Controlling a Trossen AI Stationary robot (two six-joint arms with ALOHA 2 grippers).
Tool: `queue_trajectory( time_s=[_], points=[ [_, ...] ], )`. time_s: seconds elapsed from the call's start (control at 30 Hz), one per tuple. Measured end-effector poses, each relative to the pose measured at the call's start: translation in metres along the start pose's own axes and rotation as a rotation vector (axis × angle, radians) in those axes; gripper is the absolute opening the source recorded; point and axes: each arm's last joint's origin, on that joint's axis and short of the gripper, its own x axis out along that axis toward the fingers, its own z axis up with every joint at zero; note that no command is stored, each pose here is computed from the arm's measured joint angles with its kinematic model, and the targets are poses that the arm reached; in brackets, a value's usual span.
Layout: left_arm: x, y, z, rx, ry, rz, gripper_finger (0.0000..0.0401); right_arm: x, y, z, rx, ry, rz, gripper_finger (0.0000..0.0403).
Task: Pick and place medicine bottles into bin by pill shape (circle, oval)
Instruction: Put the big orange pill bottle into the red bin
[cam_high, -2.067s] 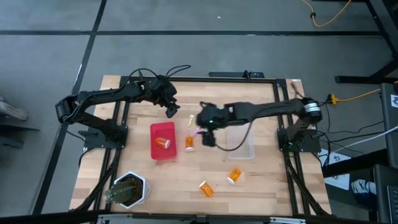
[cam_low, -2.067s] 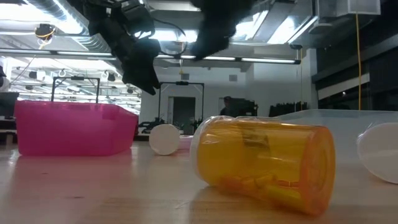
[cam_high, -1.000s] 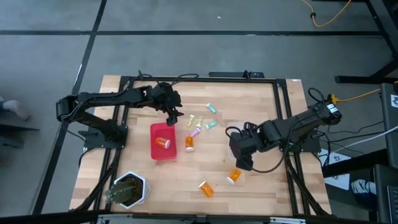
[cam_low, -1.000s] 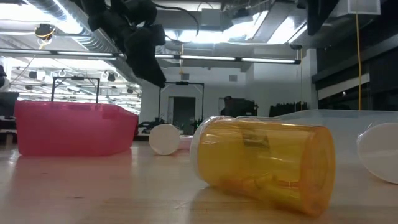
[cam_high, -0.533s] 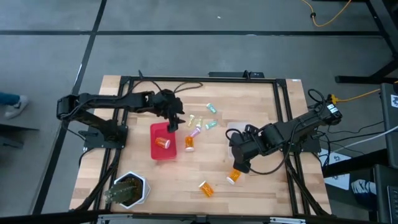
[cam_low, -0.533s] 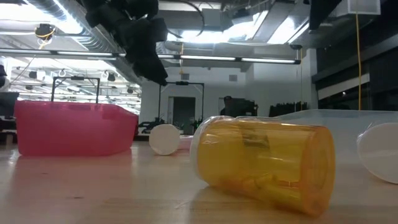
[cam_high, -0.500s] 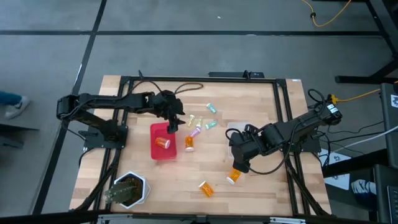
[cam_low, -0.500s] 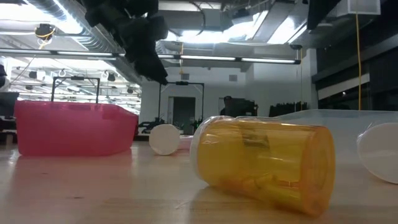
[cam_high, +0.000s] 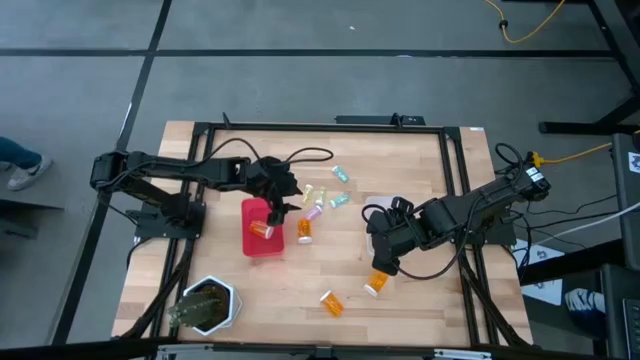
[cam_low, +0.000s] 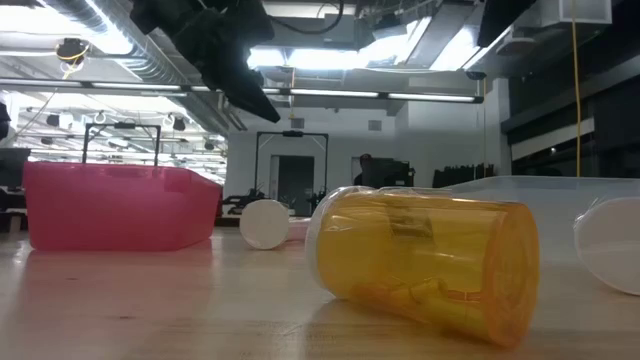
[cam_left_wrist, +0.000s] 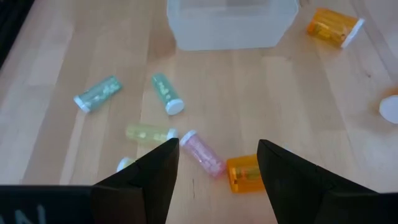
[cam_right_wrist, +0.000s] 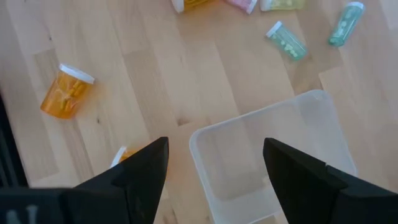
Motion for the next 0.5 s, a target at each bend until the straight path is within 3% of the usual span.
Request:
queue_trajectory(
  time_s=[0.17,0.33,0.5],
  points=[
    [0.0,-0.007,0.001,-0.107,-0.006,-0.022,0.0212,0.0,0.0,0.0,0.0,0.0,0.0,0.0264],
    [0.001,-0.012,0.003,-0.066,-0.026,-0.036,0.0212,0.0,0.0,0.0,0.012,-0.001,0.001,0.0264],
    [0.001,-0.016,0.004,-0.098,-0.022,-0.049,0.0212,0.0,0.002,0.002,0.126,-0.017,0.018,0.0264]
  ],
)
